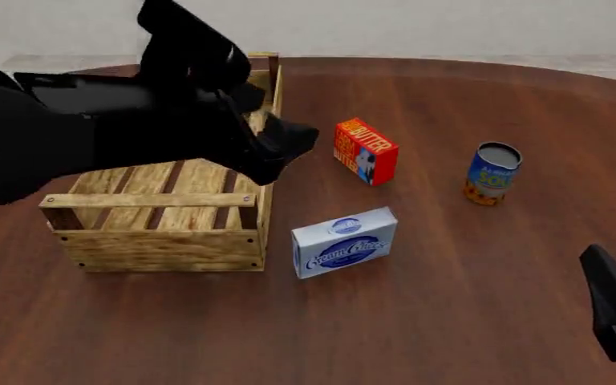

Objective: Pick up the cream cheese and put it in the tray.

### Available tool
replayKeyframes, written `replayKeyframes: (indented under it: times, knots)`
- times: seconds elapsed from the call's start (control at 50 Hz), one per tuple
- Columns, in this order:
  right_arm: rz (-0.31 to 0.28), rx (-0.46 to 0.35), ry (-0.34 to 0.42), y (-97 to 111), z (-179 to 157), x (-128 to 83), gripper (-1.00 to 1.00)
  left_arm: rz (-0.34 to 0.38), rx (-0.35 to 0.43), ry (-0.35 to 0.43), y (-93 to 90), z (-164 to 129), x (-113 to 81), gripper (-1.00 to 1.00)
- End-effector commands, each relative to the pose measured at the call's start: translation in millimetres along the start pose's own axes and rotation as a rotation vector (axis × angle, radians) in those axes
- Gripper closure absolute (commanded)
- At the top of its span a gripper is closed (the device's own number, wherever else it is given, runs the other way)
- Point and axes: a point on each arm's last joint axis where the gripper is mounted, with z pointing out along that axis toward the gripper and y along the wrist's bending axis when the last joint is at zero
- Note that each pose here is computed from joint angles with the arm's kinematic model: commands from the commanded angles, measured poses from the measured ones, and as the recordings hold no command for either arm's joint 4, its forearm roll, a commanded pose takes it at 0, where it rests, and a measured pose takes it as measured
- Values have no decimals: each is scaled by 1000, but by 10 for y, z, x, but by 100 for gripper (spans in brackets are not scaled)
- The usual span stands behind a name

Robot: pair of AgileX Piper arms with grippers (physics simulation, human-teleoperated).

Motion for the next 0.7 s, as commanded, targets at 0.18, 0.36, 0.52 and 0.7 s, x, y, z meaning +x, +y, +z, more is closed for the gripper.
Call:
replayKeyframes:
  times: [0.18, 0.36, 0.52, 0.7]
  knots:
    - [0, 0, 0, 0, 0, 0, -100, 79, 57, 118, -127, 377, 47, -100]
    - [0, 0, 0, 0, 0, 0, -100, 116, 73, 156, -146, 473, -3, -100]
    - [0, 0, 0, 0, 0, 0, -100, 139, 94, 197, -193, 577, 16, -100]
    - [0, 0, 0, 0, 0, 0, -100, 155, 103, 249, -202, 748, 116, -100]
